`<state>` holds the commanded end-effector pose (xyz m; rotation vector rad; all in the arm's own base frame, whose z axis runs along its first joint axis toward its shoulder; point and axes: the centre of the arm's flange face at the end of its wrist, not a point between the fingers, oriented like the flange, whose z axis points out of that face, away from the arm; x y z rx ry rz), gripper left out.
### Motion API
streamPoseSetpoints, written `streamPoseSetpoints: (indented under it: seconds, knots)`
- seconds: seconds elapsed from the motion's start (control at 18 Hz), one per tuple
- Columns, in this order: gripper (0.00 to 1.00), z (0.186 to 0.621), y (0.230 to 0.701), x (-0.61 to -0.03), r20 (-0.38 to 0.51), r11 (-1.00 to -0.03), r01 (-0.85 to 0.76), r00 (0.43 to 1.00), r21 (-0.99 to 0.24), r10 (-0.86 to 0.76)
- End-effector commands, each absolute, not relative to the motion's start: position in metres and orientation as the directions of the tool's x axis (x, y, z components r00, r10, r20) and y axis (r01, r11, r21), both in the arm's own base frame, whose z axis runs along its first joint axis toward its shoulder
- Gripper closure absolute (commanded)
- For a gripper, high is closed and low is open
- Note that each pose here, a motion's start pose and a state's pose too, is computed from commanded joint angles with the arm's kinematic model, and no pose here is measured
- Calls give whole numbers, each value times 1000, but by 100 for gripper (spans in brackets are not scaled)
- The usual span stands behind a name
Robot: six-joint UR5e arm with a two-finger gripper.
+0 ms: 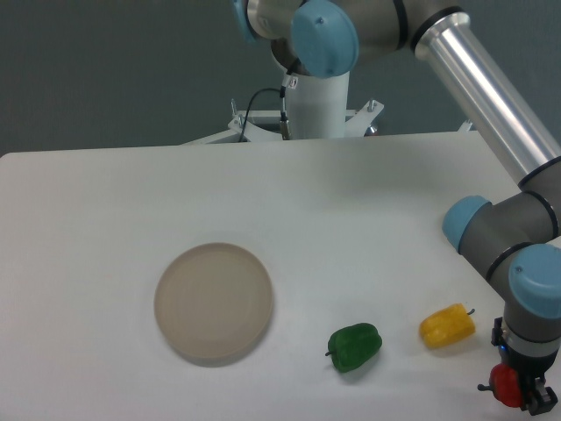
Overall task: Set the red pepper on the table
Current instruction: 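Lift the red bell pepper in the gripper and carry it toward the table center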
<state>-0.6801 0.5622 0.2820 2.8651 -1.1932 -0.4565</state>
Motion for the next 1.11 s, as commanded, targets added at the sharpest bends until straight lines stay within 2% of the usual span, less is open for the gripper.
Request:
streamPoseSetpoints:
  seconds: [0.22, 0.61, 0.89, 1.11]
  knots:
    - [33, 284, 564, -674, -255, -710, -696, 671, 110, -697]
    - [33, 311, 552, -640, -185, -715, -693, 694, 87, -695]
    - [33, 342, 542, -582, -135, -715, -697, 704, 60, -698]
    - [33, 341, 532, -527, -86, -725, -689, 721, 18, -687]
